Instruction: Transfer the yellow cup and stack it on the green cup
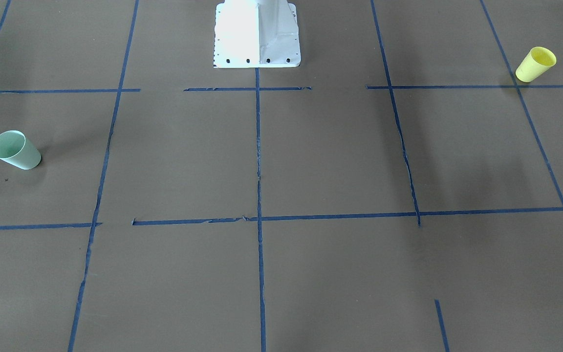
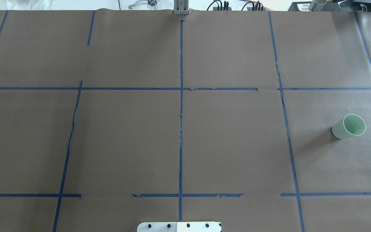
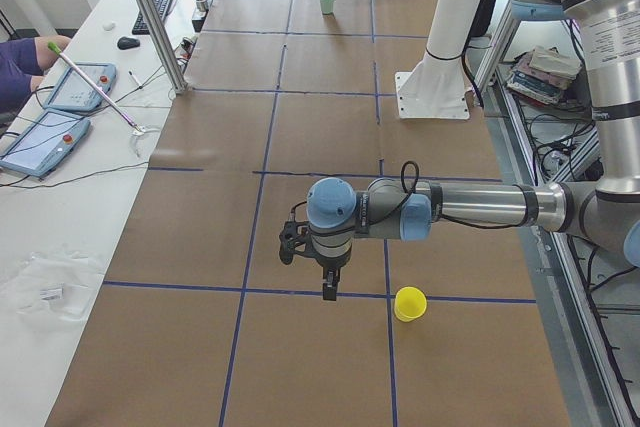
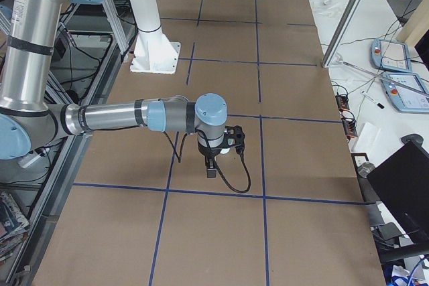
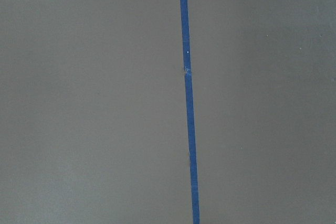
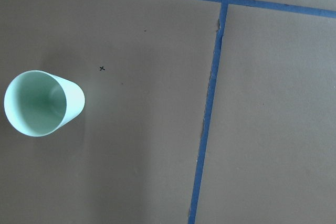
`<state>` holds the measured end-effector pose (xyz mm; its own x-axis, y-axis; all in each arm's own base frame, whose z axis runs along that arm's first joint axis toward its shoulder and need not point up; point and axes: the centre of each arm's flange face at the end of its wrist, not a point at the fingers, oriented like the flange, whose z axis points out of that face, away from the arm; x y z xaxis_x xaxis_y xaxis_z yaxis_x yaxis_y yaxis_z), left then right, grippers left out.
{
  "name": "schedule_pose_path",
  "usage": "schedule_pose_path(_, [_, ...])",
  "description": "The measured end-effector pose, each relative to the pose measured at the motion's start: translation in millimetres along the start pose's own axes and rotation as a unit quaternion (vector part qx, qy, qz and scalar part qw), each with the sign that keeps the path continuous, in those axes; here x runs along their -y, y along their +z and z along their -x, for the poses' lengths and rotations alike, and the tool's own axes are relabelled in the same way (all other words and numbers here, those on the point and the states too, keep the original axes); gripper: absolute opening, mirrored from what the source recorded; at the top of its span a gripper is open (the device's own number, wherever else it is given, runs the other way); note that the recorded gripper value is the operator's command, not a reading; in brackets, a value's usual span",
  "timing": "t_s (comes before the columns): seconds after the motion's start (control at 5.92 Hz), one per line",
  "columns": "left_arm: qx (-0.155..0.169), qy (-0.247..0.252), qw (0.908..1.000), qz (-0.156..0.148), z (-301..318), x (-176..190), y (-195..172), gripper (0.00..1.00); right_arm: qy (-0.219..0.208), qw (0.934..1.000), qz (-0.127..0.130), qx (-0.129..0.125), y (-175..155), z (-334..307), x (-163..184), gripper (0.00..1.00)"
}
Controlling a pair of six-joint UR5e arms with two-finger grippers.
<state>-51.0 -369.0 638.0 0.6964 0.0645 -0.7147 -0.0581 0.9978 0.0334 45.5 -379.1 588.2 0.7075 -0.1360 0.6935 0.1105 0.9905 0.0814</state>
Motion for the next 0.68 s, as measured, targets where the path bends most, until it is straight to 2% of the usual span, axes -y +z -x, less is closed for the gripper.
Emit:
schedule_pose_path(0.51, [-0.001, 0.015, 0.9998, -0.013, -15.5, 3.4, -13.4, 1.0, -0.001, 1.0, -0.002, 0.001, -2.3, 2.4, -0.1, 1.0])
schedule_pose_path(0.68, [0.0, 0.029, 0.9992, -0.028, -26.6, 19.6, -24.8, 1.0, 0.0, 1.0, -0.003, 0.001, -2.5, 2.6, -0.2, 1.0])
